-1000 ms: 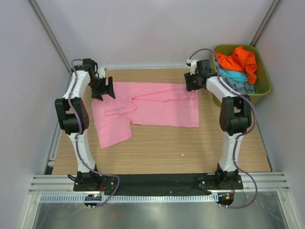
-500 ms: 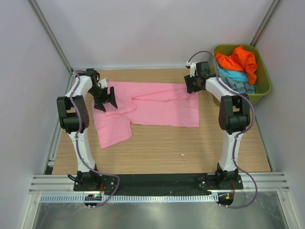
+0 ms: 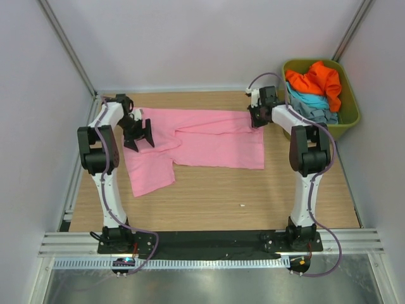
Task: Fold and stack the t-shirts
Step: Fold the tshirt
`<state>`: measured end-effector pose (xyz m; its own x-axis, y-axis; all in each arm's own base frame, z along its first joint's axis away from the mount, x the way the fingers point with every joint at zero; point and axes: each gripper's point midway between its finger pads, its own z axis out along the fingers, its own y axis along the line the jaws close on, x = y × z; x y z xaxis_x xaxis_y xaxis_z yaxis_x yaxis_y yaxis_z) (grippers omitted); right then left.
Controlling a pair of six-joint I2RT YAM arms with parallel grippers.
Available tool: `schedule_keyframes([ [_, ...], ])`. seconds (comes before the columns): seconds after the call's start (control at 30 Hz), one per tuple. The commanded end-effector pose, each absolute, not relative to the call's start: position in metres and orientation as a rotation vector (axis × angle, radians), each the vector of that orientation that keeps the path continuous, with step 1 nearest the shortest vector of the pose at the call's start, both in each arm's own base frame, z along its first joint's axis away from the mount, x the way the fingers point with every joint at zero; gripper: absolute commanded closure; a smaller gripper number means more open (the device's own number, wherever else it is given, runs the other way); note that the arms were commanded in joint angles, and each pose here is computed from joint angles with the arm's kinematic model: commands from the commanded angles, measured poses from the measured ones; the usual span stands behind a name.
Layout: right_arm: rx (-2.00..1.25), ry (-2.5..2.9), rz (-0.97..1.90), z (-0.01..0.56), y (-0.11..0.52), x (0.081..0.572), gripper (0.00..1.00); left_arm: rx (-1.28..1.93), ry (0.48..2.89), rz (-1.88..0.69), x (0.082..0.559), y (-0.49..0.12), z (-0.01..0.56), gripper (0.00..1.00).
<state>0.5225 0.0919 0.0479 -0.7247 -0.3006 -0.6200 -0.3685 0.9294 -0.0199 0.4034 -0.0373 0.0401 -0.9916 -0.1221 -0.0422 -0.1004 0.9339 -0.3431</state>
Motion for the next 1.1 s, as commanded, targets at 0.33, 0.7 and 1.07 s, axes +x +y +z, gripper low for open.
schedule_keyframes([
  [0.33, -0.491, 2.464, 0.338, 0.104, 0.111, 0.423, 0.99, -0.216, 2.973, -0.449, 0.430, -0.025, 0.045, 0.20],
  [0.7, -0.474, 2.385, 0.293, 0.115, 0.114, 0.461, 0.78, -0.191, 2.935, -0.406, 0.436, -0.020, 0.056, 0.19],
  [1.07, -0.430, 2.385, 0.254, 0.076, 0.119, 0.527, 0.78, -0.067, 2.814, -0.373, 0.484, -0.013, 0.077, 0.16],
])
